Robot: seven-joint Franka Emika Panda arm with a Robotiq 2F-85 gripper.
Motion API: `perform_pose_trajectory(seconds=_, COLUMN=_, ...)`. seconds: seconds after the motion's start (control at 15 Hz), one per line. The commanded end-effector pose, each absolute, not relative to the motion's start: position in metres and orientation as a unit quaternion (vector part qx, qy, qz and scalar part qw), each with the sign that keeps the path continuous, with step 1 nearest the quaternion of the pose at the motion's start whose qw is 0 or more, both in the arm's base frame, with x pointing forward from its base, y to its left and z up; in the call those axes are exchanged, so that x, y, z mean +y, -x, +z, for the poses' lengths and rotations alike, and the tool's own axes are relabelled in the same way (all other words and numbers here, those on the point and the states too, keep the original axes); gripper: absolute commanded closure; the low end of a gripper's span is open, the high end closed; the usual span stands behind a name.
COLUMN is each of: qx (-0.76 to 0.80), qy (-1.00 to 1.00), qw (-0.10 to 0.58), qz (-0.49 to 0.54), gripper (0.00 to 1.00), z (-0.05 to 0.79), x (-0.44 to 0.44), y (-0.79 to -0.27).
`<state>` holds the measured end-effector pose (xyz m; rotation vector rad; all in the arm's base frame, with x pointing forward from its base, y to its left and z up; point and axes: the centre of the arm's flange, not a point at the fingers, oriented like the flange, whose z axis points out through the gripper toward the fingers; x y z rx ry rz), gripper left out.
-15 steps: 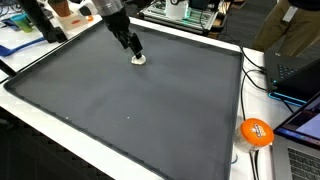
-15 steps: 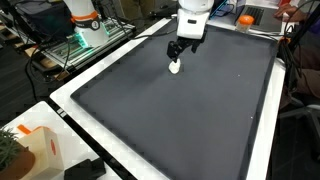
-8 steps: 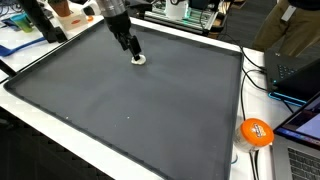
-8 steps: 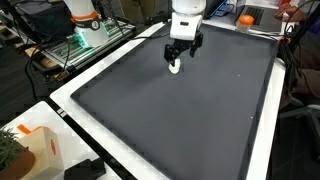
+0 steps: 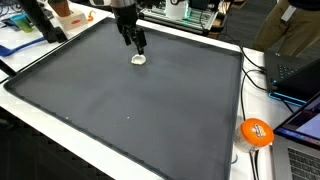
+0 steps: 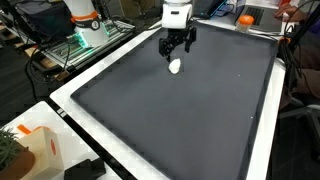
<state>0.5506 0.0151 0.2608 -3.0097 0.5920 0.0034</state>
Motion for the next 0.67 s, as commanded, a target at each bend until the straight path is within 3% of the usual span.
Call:
perform_pose_trajectory(seconds=0.0, qx=0.193, qy=0.980, qw=0.037, qz=0.001, gripper=0.00, z=0.260, x=0.015, y=-0.551)
perform_pose_trajectory(seconds=0.6, qx=0.215, qy=0.973, qw=0.034, qz=-0.074, gripper=0.00, z=0.254, x=0.010, y=-0.518)
